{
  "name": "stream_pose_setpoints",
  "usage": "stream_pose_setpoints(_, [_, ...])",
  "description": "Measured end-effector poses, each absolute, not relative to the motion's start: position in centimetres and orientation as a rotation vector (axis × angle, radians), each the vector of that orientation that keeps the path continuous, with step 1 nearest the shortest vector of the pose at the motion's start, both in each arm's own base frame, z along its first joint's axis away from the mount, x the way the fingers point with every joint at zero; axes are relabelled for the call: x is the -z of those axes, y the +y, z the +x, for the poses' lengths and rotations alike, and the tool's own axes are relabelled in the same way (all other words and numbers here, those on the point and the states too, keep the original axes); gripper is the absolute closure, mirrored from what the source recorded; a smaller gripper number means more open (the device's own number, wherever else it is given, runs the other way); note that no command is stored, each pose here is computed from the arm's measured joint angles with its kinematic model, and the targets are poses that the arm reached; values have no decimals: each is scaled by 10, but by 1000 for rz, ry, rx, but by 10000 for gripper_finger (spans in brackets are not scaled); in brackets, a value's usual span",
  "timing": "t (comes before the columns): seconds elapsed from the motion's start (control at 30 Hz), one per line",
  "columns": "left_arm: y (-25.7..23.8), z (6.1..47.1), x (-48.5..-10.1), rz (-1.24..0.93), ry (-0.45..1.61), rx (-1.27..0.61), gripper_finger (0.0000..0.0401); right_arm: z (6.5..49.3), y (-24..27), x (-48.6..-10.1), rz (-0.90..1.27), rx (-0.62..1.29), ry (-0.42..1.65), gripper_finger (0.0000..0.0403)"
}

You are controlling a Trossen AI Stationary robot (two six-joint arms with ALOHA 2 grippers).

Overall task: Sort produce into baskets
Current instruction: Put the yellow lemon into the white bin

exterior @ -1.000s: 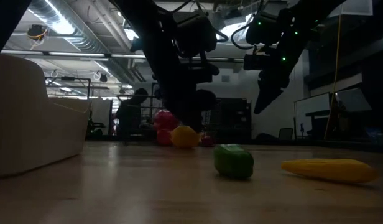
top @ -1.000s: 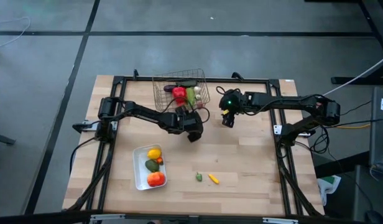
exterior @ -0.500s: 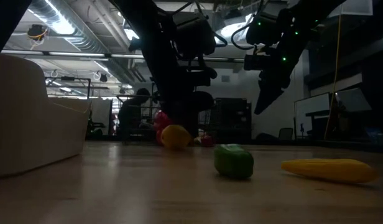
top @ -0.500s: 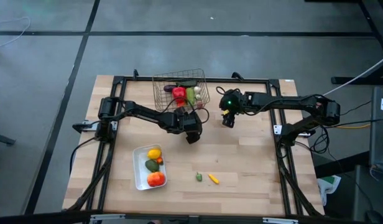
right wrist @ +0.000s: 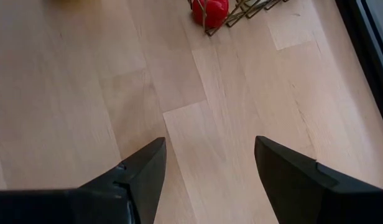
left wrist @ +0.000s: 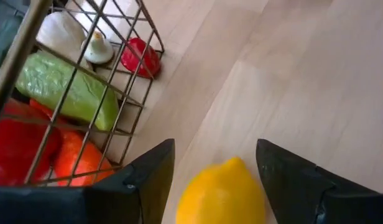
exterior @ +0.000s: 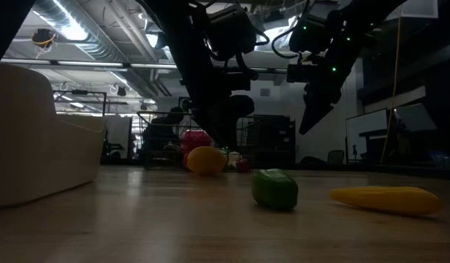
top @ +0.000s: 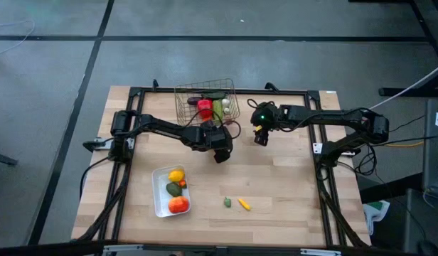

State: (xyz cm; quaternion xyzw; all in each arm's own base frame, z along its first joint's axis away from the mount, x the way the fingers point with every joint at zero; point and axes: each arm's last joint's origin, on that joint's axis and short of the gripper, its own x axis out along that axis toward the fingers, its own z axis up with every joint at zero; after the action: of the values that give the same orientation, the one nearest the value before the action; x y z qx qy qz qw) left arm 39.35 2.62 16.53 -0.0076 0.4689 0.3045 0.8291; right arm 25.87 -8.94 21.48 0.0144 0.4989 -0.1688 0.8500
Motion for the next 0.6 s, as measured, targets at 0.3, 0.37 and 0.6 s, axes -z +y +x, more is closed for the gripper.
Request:
stream_pose_setpoints(0.3, [27,396,-169,-11,985,-643,180,259,-89,-215,30,356,1051,159])
stream_pose_setpoints(0.37, [28,396,-169,-37,975,-658,180,259,-89,-215,30,356,1050,159])
stream_pose_setpoints(0.6, [24,396,-170,-16,977,-641,180,259,-89,-215,30,356,1050,159])
